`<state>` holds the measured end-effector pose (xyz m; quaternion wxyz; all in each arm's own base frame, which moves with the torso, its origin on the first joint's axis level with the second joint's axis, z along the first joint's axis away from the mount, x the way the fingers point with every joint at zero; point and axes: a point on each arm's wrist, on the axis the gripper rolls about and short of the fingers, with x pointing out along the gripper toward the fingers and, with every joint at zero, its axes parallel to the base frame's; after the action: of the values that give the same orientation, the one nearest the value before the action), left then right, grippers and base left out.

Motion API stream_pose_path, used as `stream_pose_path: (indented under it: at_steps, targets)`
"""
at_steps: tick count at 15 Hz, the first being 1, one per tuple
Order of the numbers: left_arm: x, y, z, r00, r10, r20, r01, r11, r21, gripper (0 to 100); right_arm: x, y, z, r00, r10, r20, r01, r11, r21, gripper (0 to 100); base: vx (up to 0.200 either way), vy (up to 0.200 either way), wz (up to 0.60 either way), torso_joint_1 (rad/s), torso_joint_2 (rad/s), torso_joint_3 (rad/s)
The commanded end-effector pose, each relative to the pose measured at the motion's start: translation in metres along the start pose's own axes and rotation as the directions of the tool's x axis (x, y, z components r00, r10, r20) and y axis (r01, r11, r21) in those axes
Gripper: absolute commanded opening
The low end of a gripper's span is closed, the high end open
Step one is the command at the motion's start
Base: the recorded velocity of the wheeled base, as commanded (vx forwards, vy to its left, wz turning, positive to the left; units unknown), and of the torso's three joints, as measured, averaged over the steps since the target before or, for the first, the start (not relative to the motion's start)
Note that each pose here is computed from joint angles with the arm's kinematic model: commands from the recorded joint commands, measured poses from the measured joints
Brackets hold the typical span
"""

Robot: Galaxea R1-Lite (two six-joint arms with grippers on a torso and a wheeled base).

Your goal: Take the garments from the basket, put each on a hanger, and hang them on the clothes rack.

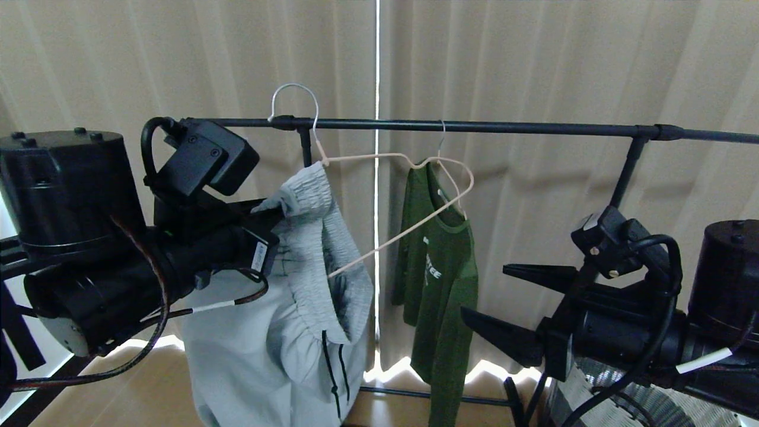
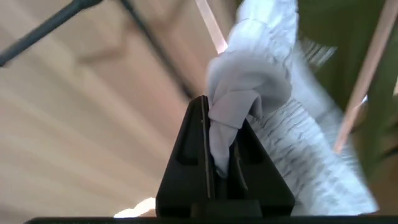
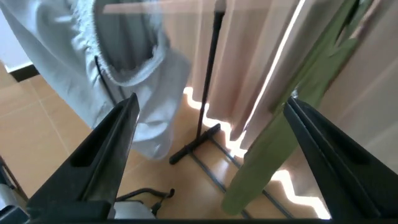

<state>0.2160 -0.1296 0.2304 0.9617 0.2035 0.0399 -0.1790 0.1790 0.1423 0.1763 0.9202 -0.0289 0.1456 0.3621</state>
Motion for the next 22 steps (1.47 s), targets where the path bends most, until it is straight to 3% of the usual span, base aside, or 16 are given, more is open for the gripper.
stream_pose_path:
  at_steps: [1, 3, 6, 13, 14, 18, 22]
  targets:
    - [-0.001, -0.003, 0.012, 0.999, -0.020, 0.046, 0.021, 0.999, -0.033, 0, 0.017, 0.013, -0.004, 0.998, 0.057, -0.027, -0.057, 0.998, 0.008, 100, 0.000, 0.000, 0.00, 0.000, 0.00, 0.000]
    - [-0.005, -0.008, 0.019, 0.995, -0.031, 0.097, 0.035, 0.999, -0.040, 0, 0.027, 0.022, -0.001, 0.995, 0.095, 0.024, -0.096, 0.995, 0.042, 100, 0.000, 0.000, 0.00, 0.000, 0.00, 0.000]
    - [-0.010, -0.017, 0.029, 0.985, -0.067, 0.161, 0.074, 0.996, -0.041, 0, 0.044, 0.023, -0.008, 0.995, 0.096, 0.019, -0.097, 0.994, 0.045, 100, 0.000, 0.000, 0.00, 0.000, 0.00, 0.000]
    - [-0.022, -0.024, 0.037, 0.968, -0.126, 0.217, 0.135, 0.990, -0.030, 0, 0.082, 0.018, -0.017, 0.998, 0.038, 0.046, -0.040, 0.998, 0.046, 100, 0.000, 0.000, 0.00, 0.000, 0.00, 0.000]
    - [-0.023, -0.023, 0.038, 0.967, -0.127, 0.222, 0.136, 0.990, -0.029, 0, 0.083, 0.016, -0.018, 0.999, 0.032, 0.040, -0.033, 0.998, 0.048, 0, 0.000, 0.000, 0.00, 0.000, 0.00, 0.000]
    - [-0.024, -0.021, 0.037, 0.968, -0.120, 0.221, 0.130, 0.991, -0.029, 0, 0.080, 0.013, -0.019, 0.999, 0.007, 0.041, -0.010, 0.999, 0.053, 0, 0.000, 0.000, 0.00, 0.000, 0.00, 0.000]
    - [-0.019, -0.015, 0.033, 0.975, -0.093, 0.201, 0.095, 0.996, 0.001, 0, 0.076, -0.006, -0.015, 0.995, -0.081, 0.057, 0.076, 0.995, 0.070, 0, 0.000, 0.000, 0.00, 0.000, 0.00, 0.000]
